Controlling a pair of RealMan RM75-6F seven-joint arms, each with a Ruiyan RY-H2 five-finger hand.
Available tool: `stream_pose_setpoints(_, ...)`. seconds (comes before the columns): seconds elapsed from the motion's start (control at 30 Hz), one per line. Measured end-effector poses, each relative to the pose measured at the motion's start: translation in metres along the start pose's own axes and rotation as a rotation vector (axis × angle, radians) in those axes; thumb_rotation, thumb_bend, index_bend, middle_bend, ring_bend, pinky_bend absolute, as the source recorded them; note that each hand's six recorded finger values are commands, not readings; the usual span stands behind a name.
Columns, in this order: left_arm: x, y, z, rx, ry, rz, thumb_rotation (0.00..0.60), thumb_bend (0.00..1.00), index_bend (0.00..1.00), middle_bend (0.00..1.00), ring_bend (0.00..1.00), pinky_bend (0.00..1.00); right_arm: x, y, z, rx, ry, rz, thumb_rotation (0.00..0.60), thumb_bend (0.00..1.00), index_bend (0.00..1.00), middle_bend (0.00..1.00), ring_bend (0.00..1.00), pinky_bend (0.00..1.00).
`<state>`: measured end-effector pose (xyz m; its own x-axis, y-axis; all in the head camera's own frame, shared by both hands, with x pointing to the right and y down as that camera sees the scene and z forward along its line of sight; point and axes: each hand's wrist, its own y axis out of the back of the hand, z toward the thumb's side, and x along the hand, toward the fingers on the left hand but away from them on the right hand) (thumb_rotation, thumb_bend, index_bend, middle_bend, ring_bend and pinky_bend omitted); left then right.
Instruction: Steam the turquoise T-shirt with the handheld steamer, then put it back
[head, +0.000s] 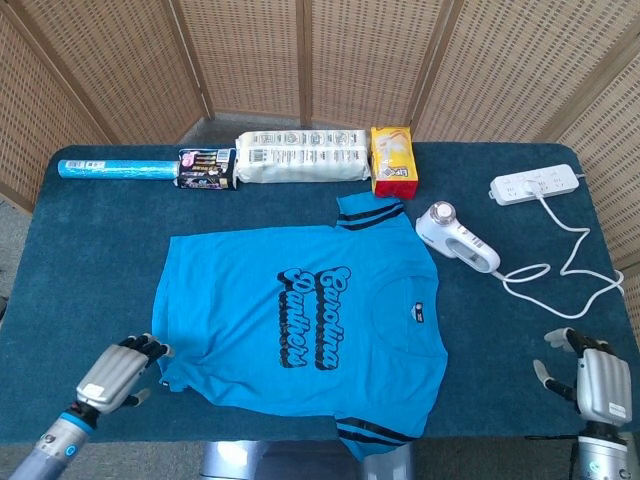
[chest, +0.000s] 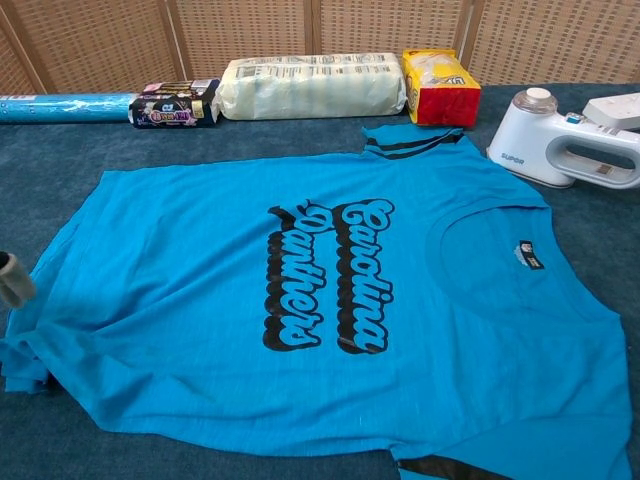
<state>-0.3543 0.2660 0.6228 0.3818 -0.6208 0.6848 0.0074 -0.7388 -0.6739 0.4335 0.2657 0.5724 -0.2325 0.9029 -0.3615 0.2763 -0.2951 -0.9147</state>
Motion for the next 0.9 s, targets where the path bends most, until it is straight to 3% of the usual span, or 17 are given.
stream_pose_setpoints(0.2, 0.025, -0.009, 0.021, 0.016, -0.067, -0.025, 0.6, 0.24, 0.29, 0.34, 0.22, 0.29, 0.001, 0.003, -0.001, -0.003, -0.008, -0.007, 0.6, 0.29, 0.44, 0.48, 0.47, 0.36)
stream_pose_setpoints(0.43, 0.036, -0.019, 0.039, 0.054, -0.133, -0.058, 0.6, 0.39, 0.32, 0.35, 0.25, 0.3, 0.002, 0.003, -0.002, -0.01, -0.014, -0.011, 0.6, 0.29, 0.44, 0.48, 0.47, 0.36)
stream_pose_setpoints(0.63, 0.032, -0.022, 0.04, 0.075, -0.144, -0.059, 0.6, 0.44, 0.41, 0.43, 0.34, 0.43, 0.002, 0.004, -0.003, -0.016, -0.016, -0.014, 0.6, 0.29, 0.44, 0.48, 0.47, 0.36)
stream_pose_setpoints(0.9, 0.031, -0.031, 0.038, 0.099, -0.143, -0.072, 0.6, 0.52, 0.46, 0.46, 0.37, 0.48, 0.0, 0.002, -0.001, -0.023, -0.01, -0.01, 0.6, 0.29, 0.44, 0.48, 0.47, 0.36)
